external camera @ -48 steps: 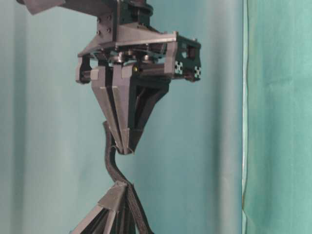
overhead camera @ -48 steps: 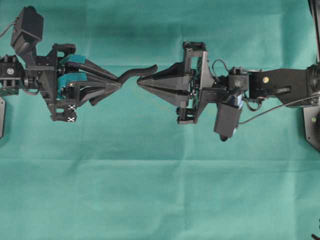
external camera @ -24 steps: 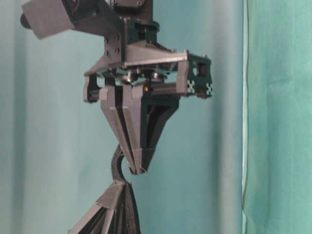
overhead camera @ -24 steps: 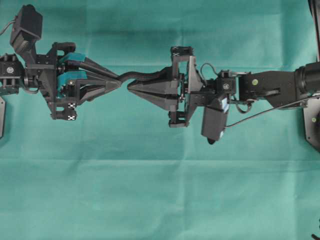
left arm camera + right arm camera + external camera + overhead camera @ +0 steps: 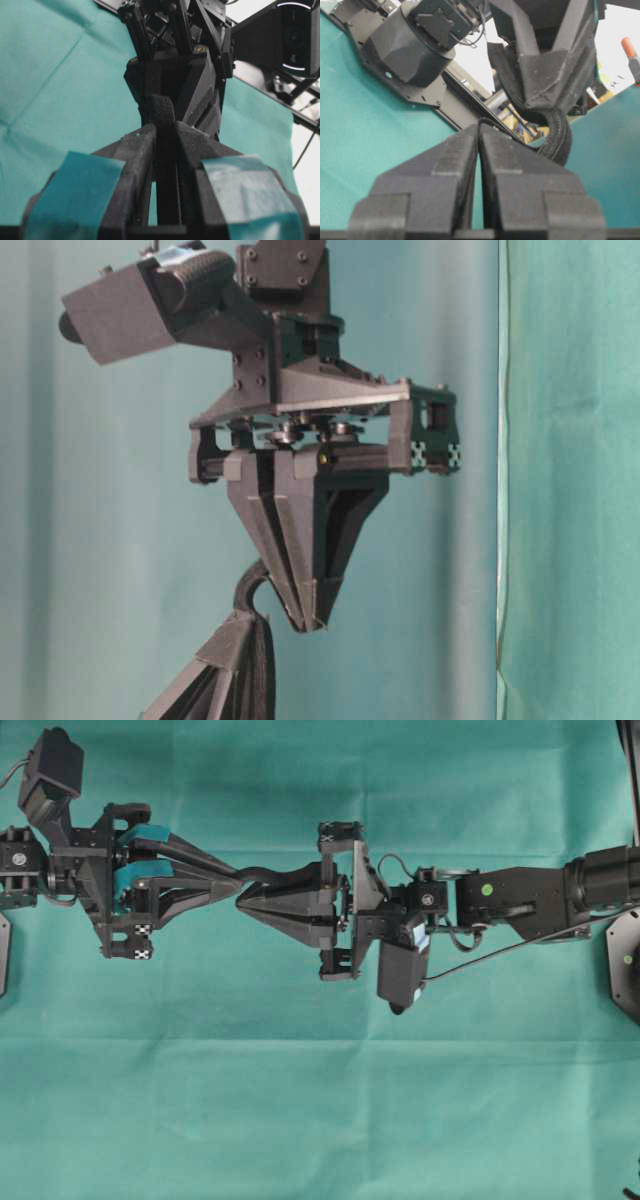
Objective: Peel off the Velcro with your right arm.
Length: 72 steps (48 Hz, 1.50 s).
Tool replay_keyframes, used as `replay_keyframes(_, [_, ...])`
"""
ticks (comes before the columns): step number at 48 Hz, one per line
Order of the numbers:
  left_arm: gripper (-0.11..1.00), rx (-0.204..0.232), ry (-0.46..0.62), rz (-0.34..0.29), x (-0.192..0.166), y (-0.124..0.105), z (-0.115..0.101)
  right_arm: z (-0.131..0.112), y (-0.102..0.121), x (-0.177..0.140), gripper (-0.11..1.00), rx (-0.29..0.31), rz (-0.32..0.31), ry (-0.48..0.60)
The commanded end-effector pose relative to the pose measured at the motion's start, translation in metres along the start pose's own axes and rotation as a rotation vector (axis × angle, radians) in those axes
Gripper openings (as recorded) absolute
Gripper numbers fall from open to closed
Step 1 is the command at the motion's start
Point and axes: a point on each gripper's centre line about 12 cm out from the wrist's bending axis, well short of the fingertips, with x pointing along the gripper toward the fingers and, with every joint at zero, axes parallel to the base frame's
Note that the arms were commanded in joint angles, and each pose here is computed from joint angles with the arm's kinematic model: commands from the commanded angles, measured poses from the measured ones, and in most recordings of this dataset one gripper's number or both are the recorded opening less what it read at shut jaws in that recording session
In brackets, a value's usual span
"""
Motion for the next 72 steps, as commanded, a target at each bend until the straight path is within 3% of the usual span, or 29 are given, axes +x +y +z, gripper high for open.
replay_keyframes(1, [0.1, -0.001, -0.033, -0.004, 0.001, -0.001, 0.009, 0.017, -0.001, 0.007, -0.09, -0.005, -0.006, -0.047])
replay_keyframes(36, [0.1, -0.001, -0.033, 0.001, 0.001, 0.001, 0.009, 0.027, 0.029, 0.037, -0.09, -0.028, 0.089, -0.054])
replay_keyframes(72, [0.1, -0.003, -0.058, 0.013, 0.0, 0.006, 0.014, 0.029, 0.063, 0.046, -0.09, -0.023, 0.162, -0.053])
